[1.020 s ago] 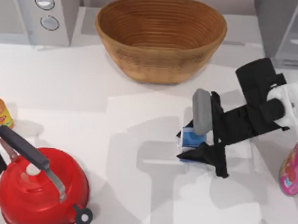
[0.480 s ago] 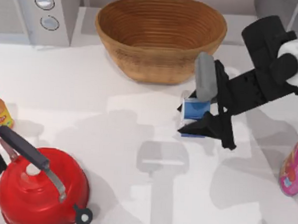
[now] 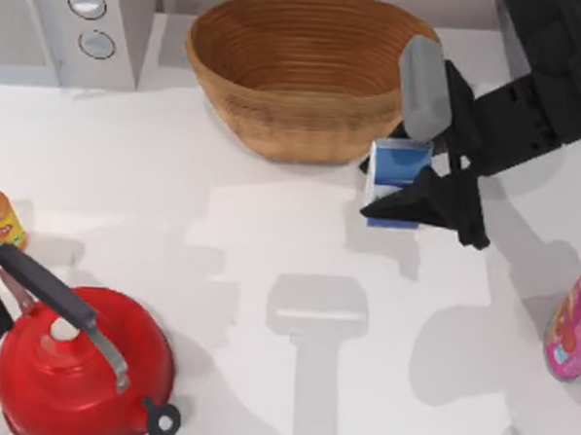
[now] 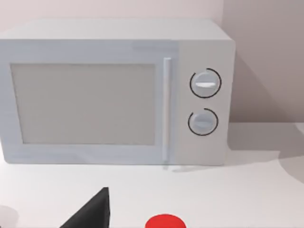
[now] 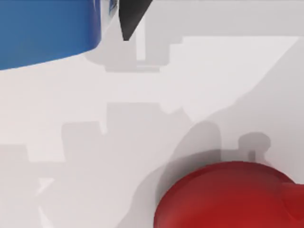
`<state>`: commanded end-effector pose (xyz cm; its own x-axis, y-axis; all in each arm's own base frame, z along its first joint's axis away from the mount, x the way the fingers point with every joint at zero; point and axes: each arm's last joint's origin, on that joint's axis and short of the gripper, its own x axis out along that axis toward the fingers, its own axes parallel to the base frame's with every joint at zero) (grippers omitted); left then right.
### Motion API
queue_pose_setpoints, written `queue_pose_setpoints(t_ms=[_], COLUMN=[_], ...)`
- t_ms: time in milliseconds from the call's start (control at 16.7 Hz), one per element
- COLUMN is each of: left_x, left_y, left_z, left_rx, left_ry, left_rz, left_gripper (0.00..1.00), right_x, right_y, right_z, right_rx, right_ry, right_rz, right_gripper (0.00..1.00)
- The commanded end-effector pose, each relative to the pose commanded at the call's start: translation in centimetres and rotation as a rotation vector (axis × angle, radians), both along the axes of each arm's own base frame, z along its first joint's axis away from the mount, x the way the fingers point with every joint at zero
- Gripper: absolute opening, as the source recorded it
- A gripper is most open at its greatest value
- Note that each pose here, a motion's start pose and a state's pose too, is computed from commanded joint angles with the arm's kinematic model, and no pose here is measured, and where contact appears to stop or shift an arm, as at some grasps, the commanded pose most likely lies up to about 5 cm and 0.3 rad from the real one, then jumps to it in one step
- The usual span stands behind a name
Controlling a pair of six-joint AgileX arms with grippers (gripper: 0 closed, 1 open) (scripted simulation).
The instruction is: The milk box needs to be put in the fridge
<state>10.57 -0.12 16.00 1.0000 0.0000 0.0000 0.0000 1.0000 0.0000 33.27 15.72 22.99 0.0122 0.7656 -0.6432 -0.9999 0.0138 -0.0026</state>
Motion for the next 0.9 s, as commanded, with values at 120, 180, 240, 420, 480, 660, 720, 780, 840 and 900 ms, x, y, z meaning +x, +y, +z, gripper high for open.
queue_pose_setpoints(t_ms=[120,180,240,420,480,660,720,780,840,900], left_x=[0.0,0.0,0.0,0.0,0.0,0.0,0.0,0.0,0.0,0.0], left_y=[0.0,0.0,0.0,0.0,0.0,0.0,0.0,0.0,0.0,0.0], left_z=[0.0,0.0,0.0,0.0,0.0,0.0,0.0,0.0,0.0,0.0], left_rx=[0.000,0.000,0.000,0.000,0.000,0.000,0.000,0.000,0.000,0.000], left_ry=[0.000,0.000,0.000,0.000,0.000,0.000,0.000,0.000,0.000,0.000], left_rz=[0.000,0.000,0.000,0.000,0.000,0.000,0.000,0.000,0.000,0.000], left_gripper=[1.00,1.00,1.00,1.00,1.00,1.00,1.00,1.00,1.00,1.00], right_x=[0.0,0.0,0.0,-0.8,-1.4,-4.2,-5.5,-7.0,-8.7,-10.5], right_y=[0.0,0.1,0.1,-1.1,-1.9,-4.8,-6.0,-7.1,-8.2,-9.3], right_z=[0.0,-0.2,-0.2,0.1,0.3,1.5,2.1,2.6,3.1,3.4], right_rx=[0.000,-0.001,-0.002,-0.023,-0.034,-0.063,-0.065,-0.061,-0.050,-0.031], right_ry=[0.000,0.005,0.005,0.005,0.001,-0.040,-0.068,-0.103,-0.145,-0.193], right_rz=[0.000,0.003,0.003,-0.062,-0.103,-0.275,-0.346,-0.423,-0.504,-0.589], right_gripper=[0.00,0.00,0.00,0.00,0.00,0.00,0.00,0.00,0.00,0.00])
